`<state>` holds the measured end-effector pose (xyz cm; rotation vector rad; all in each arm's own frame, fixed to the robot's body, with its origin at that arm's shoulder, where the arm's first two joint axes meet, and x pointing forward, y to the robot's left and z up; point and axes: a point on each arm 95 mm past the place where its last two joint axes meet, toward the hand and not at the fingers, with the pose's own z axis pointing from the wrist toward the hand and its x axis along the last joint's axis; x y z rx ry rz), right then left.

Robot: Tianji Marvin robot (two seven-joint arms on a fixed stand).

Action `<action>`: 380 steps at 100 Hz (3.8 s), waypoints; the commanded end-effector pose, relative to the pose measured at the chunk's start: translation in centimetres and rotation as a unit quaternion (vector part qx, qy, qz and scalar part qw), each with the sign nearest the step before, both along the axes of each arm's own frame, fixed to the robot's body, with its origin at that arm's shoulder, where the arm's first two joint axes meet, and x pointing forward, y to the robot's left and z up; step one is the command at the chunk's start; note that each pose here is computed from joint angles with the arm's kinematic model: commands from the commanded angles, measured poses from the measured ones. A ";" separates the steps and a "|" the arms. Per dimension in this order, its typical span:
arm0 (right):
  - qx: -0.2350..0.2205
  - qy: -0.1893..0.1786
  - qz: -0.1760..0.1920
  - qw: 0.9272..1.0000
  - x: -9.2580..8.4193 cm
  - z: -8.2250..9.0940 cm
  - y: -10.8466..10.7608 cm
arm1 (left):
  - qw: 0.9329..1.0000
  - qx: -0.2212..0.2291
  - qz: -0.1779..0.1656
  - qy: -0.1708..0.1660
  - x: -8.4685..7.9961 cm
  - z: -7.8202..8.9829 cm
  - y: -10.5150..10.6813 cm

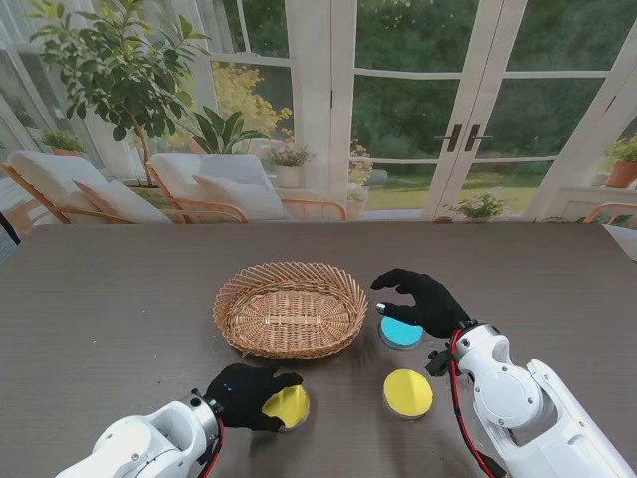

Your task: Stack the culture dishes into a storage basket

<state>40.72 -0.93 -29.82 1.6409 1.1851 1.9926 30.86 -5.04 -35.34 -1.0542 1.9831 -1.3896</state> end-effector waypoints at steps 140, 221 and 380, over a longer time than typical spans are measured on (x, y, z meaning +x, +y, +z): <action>-0.114 -0.009 -0.025 0.993 0.3 -0.4 0.6 | 0.933 -0.347 0.093 -0.040 7.8 8.9 7.0; -0.392 0.001 -0.055 0.918 3.6 -2.7 0.3 | 0.928 -0.350 0.126 -0.033 6.5 8.9 8.4; -0.456 0.080 -0.059 0.885 5.7 -8.9 1.3 | 0.929 -0.345 0.132 -0.010 6.1 9.0 8.5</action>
